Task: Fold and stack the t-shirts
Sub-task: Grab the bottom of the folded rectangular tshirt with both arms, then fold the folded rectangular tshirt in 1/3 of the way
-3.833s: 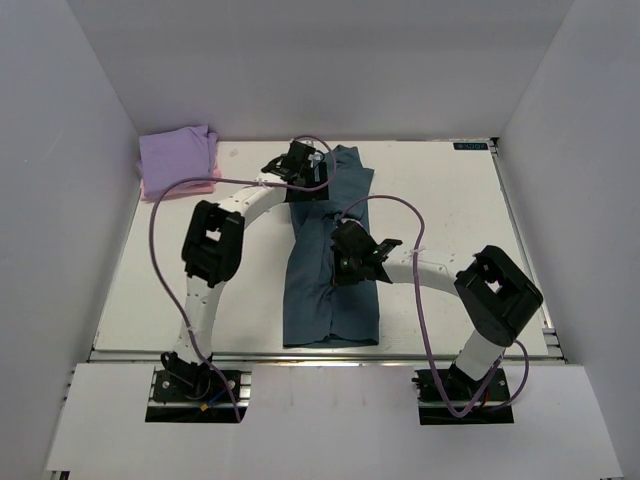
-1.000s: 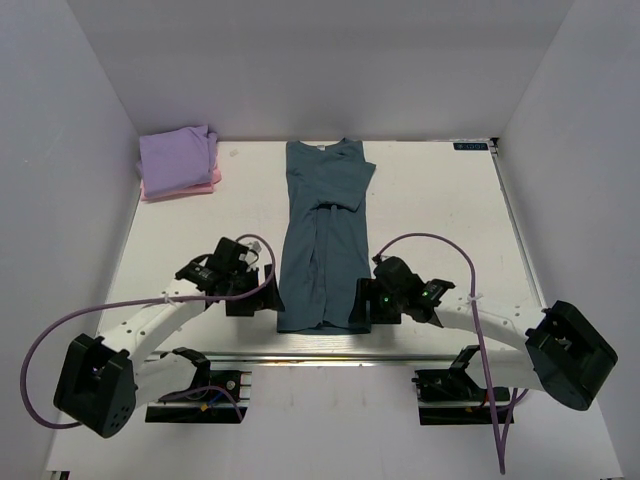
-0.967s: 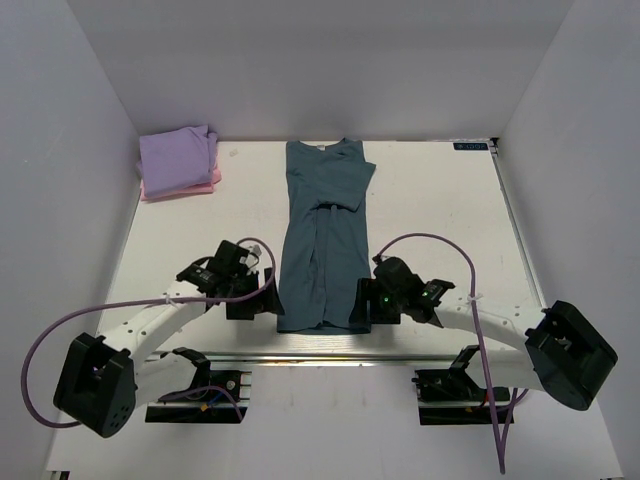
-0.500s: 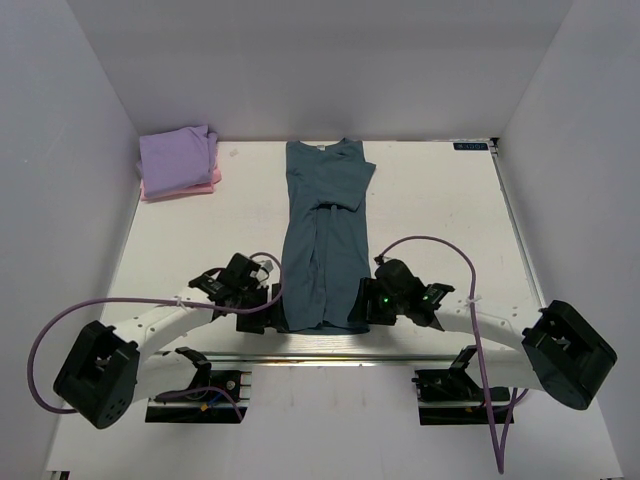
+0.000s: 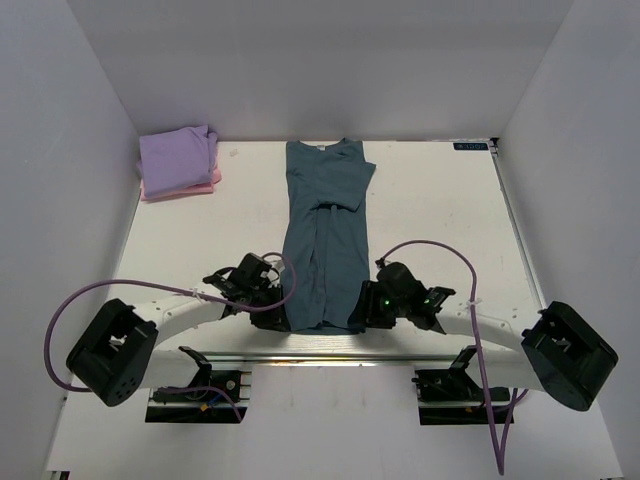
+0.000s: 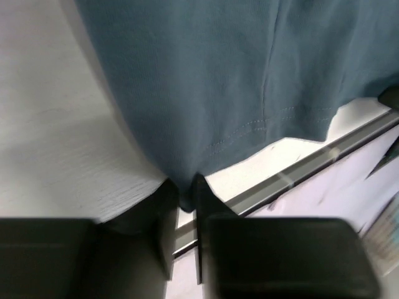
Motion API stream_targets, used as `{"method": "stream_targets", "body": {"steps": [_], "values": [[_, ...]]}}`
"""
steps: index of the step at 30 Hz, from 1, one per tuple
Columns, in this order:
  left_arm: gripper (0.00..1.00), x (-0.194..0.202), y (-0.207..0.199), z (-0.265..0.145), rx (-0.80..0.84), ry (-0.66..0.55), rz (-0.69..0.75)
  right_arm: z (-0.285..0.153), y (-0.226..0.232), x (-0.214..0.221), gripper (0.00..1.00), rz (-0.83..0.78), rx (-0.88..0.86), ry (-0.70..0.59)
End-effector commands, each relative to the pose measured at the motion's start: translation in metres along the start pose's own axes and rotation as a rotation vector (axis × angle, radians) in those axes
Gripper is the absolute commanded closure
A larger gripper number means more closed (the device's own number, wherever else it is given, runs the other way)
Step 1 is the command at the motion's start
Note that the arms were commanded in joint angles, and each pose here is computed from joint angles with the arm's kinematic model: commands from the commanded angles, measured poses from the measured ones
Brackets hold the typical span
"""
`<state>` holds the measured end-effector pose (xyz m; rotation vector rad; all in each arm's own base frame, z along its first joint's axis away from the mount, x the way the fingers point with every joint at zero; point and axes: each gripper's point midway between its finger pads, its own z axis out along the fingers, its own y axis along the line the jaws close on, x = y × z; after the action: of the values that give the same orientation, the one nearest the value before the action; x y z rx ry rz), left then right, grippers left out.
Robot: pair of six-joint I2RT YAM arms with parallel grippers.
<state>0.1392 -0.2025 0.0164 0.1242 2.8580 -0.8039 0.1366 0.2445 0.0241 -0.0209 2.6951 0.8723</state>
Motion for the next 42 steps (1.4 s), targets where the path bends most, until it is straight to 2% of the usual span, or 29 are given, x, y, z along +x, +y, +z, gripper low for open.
{"method": "stream_targets", "body": {"steps": [1,4,5,7,9,14,16,19,22,24,26,27,29,31,32,34,36,37,42], "values": [[0.76,0.01,0.008,0.005,-0.023,0.022,0.011,-0.001,-0.036,0.034,0.49,0.043,0.11,0.101],[0.96,0.013,0.01,0.005,-0.035,0.028,0.017,-0.002,-0.035,0.034,0.5,0.054,0.103,0.099],[1.0,0.012,0.008,0.004,-0.029,0.02,0.021,-0.002,-0.037,0.036,0.72,0.059,0.108,0.106],[1.0,0.009,0.003,0.003,-0.018,0.01,0.034,-0.003,-0.036,0.035,0.84,0.056,0.111,0.103],[1.0,0.005,-0.001,0.002,-0.011,0.001,0.038,-0.003,-0.036,0.034,1.0,0.052,0.117,0.103],[1.0,0.006,-0.021,-0.009,0.07,0.001,0.098,-0.011,-0.03,0.038,1.0,0.036,0.099,0.135],[1.0,0.009,-0.037,-0.019,0.146,-0.004,0.146,-0.018,-0.021,0.034,1.0,0.008,0.068,0.124],[1.0,0.002,-0.048,-0.03,0.173,-0.024,0.169,-0.026,-0.01,0.023,1.0,-0.022,0.042,0.09],[1.0,-0.023,-0.066,-0.04,0.178,-0.088,0.207,-0.03,0.003,0.003,1.0,-0.051,0.028,0.028],[1.0,-0.031,-0.069,-0.035,0.16,-0.08,0.2,-0.03,0.008,-0.014,1.0,-0.074,0.046,-0.027],[1.0,-0.056,-0.079,-0.038,0.151,-0.124,0.204,-0.03,0.016,-0.031,1.0,-0.101,0.06,-0.072],[1.0,-0.064,-0.081,-0.038,0.149,-0.13,0.198,-0.035,0.033,-0.046,1.0,-0.12,0.037,-0.106],[1.0,-0.081,-0.09,-0.037,0.143,-0.148,0.2,-0.033,0.028,-0.062,1.0,-0.117,0.101,-0.156],[1.0,-0.106,-0.099,-0.043,0.116,-0.219,0.193,-0.035,0.03,-0.089,1.0,-0.114,0.176,-0.213],[1.0,-0.116,-0.089,-0.042,0.046,-0.24,0.158,-0.036,0.029,-0.095,1.0,-0.112,0.197,-0.224],[1.0,-0.135,-0.096,-0.05,0.019,-0.287,0.146,-0.038,0.035,-0.12,1.0,-0.109,0.228,-0.28],[1.0,-0.159,-0.085,-0.056,-0.065,-0.338,0.091,-0.037,0.033,-0.137,1.0,-0.111,0.261,-0.311],[1.0,-0.165,-0.085,-0.057,-0.079,-0.355,0.09,-0.043,0.042,-0.153,1.0,-0.099,0.249,-0.348],[1.0,-0.212,-0.077,-0.064,-0.115,-0.434,0.047,-0.042,0.045,-0.185,1.0,-0.124,0.258,-0.365]]}}
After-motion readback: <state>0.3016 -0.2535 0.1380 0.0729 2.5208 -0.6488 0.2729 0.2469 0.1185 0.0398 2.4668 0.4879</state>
